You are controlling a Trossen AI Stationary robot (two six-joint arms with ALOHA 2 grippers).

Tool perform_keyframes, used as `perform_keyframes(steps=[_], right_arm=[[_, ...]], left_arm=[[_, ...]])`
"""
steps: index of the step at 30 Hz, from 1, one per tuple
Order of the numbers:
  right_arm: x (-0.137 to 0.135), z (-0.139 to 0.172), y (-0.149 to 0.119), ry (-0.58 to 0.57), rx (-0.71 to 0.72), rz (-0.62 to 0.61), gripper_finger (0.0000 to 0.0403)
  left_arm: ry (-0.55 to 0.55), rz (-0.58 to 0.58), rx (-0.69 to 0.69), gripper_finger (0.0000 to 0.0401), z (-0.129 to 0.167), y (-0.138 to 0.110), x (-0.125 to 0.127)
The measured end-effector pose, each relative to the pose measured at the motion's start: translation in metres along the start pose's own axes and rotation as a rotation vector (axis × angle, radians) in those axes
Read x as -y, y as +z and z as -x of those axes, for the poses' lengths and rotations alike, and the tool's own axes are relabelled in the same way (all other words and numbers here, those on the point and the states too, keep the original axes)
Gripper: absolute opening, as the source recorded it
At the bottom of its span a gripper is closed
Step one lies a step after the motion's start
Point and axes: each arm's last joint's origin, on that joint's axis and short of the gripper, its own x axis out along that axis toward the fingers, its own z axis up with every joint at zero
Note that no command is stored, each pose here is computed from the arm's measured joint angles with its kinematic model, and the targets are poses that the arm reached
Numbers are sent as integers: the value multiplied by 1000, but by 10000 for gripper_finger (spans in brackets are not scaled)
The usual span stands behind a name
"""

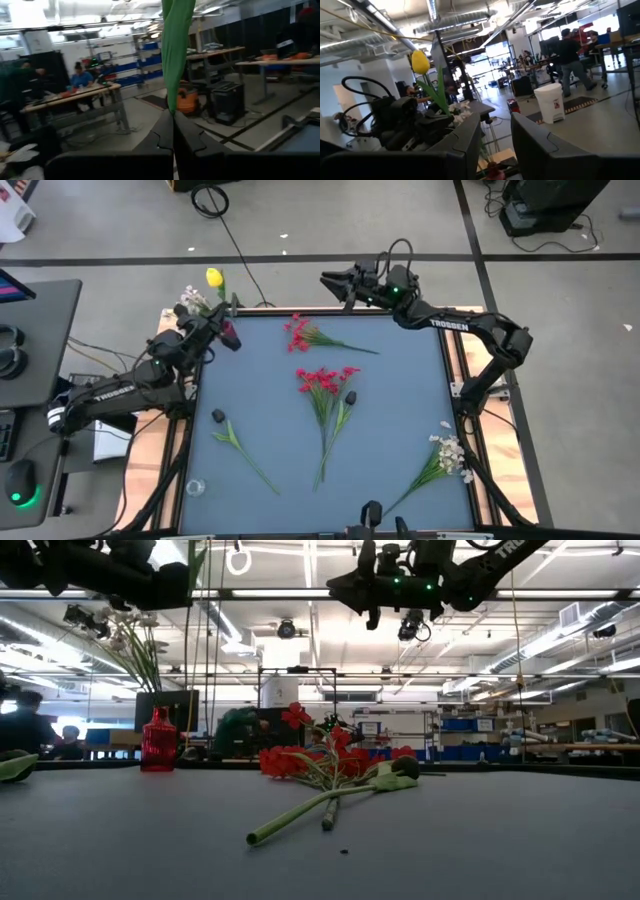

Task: Sort flowers into vase by color
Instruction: Put the yellow flower into the red vase

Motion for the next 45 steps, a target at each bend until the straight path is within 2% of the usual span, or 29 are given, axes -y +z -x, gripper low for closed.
perform_keyframes(steps=[3,11,21,33,45], right_arm=[[0,0,0,-2,1,-2,117],[-2,-1,-1,6,-3,-1,117],[-2,-1,-1,6,-9,5,117],[-1,0,-2,2,-18,20,117],[0,0,-4,-3,-34,26,117]], left_arm=[[21,-5,-2,0,0,0,-2],[107,-118,-90,0,-1,-8,-8],[175,-125,-106,0,-5,-13,-16],[204,-63,-137,0,-14,-20,-21],[260,77,-213,10,-15,-31,-27]])
